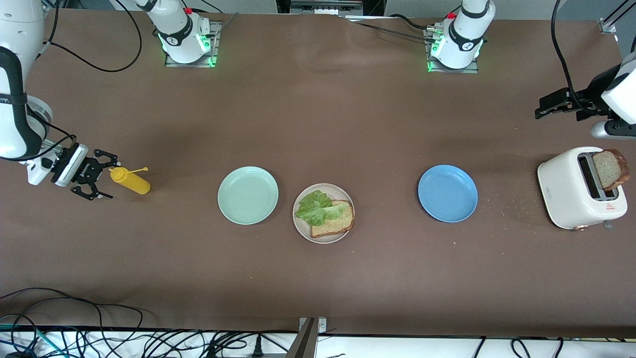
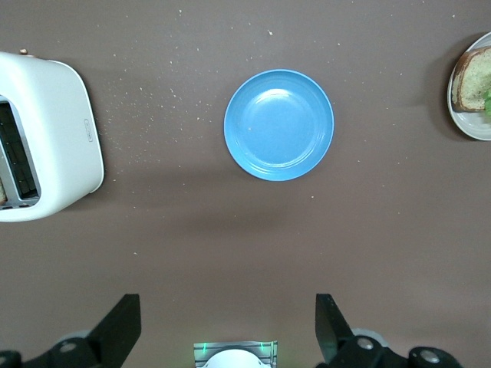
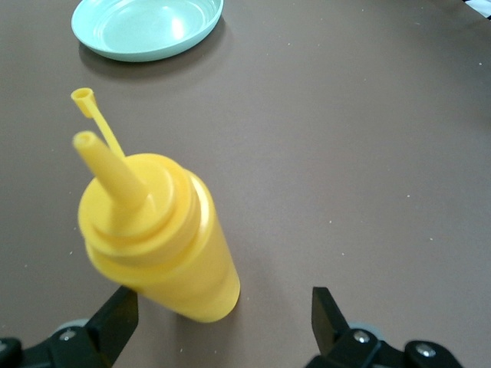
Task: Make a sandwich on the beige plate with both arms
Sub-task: 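Close the right gripper on the mustard bottle and lift it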
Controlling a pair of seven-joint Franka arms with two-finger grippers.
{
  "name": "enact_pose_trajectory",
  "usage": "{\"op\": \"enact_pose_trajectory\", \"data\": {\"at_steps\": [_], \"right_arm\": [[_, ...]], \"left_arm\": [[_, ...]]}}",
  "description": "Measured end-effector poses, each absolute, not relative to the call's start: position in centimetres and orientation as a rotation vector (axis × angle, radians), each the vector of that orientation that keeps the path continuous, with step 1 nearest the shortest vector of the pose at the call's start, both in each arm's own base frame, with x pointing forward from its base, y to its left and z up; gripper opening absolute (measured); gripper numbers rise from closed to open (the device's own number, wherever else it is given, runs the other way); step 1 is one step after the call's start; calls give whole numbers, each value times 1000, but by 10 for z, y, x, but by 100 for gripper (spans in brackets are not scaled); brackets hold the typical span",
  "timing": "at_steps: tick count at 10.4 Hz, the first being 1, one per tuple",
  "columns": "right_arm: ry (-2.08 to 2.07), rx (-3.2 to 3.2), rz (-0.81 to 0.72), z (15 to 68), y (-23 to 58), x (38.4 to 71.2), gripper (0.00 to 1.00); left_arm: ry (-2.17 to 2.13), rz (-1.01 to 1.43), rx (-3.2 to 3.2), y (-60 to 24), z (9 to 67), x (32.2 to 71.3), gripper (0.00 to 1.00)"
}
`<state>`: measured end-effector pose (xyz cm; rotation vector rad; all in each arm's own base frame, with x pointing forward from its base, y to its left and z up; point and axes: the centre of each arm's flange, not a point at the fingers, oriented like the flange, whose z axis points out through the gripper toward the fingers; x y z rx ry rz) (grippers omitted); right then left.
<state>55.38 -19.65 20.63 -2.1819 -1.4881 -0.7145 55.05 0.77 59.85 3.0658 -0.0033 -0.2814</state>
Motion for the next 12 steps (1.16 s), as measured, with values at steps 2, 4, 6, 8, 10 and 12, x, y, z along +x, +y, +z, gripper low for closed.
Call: {"op": "enact_pose_trajectory", "data": {"at_steps": [2,4,6,8,10,12], "right_arm": [[-1462,-2167,-737,196,-186,556,100],[-1426,-2157,-750,183,-175,558,86],[-1404,-2152,-748,170,-169,557,55],[-1422,-2145,-756,172,-165,562,38],[-1515,-2150,-767,184,-142,584,33],[-1622,-2203,-764,201,-93,614,30]], "left_arm": [[-3,-281,3066,8,598,550,100],[-3,-281,3066,8,598,551,100],[-3,-281,3066,8,598,551,100],[-2,-281,3066,8,598,551,100],[-1,-282,3066,9,598,551,100],[-1,-281,3066,9,598,551,100]]}}
